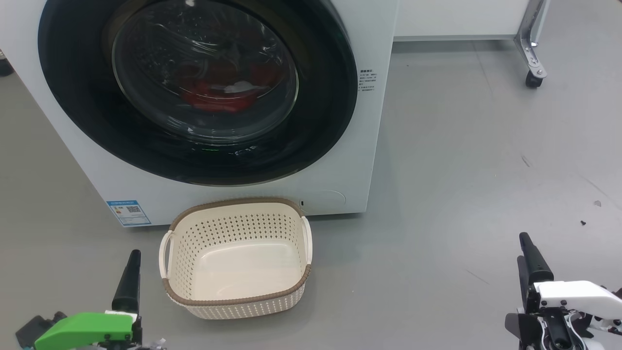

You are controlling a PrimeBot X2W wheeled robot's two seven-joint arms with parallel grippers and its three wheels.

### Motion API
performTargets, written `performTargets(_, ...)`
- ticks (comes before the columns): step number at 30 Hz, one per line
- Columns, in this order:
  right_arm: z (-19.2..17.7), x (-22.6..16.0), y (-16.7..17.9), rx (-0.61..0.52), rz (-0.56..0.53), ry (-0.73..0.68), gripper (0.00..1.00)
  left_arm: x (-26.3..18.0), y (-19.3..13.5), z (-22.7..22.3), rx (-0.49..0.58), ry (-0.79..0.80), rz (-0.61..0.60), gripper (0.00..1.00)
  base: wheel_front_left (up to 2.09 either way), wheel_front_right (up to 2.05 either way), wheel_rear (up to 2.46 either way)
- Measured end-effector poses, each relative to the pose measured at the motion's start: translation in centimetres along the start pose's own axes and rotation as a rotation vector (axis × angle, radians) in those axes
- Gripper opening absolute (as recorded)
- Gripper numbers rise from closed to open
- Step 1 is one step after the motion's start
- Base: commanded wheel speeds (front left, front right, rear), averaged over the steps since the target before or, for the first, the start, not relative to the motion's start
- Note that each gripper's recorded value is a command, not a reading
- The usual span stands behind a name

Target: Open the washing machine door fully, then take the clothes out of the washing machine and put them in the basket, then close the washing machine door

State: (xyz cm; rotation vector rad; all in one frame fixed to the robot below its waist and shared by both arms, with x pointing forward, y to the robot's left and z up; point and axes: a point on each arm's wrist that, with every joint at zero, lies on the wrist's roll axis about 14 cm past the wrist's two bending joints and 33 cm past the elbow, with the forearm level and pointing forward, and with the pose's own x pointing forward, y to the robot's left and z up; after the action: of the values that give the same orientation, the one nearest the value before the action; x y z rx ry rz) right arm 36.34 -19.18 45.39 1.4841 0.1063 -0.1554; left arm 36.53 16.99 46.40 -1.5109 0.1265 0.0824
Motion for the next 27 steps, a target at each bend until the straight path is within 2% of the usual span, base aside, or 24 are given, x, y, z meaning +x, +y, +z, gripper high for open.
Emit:
performTargets(5, 0.0, 0.3, 0.5, -0.067, 0.015, 0.003, 1.00, 0.3, -0.8, 0.0, 0.063, 0.006, -0.023, 1.00, 0.00, 0.00, 0.00)
performTargets(13, -0.5, 0.7, 1.3, -0.236, 0.042, 0.030, 1.00, 0.4, -1.5, -0.4, 0.246, 0.027, -0.050, 1.00, 0.00, 0.00, 0.00)
performTargets(27, -1.2, 1.5, 2.7, -0.600, 0.092, 0.055, 1.00, 0.8, -3.0, -1.1, 0.540, 0.040, -0.111, 1.00, 0.00, 0.00, 0.00)
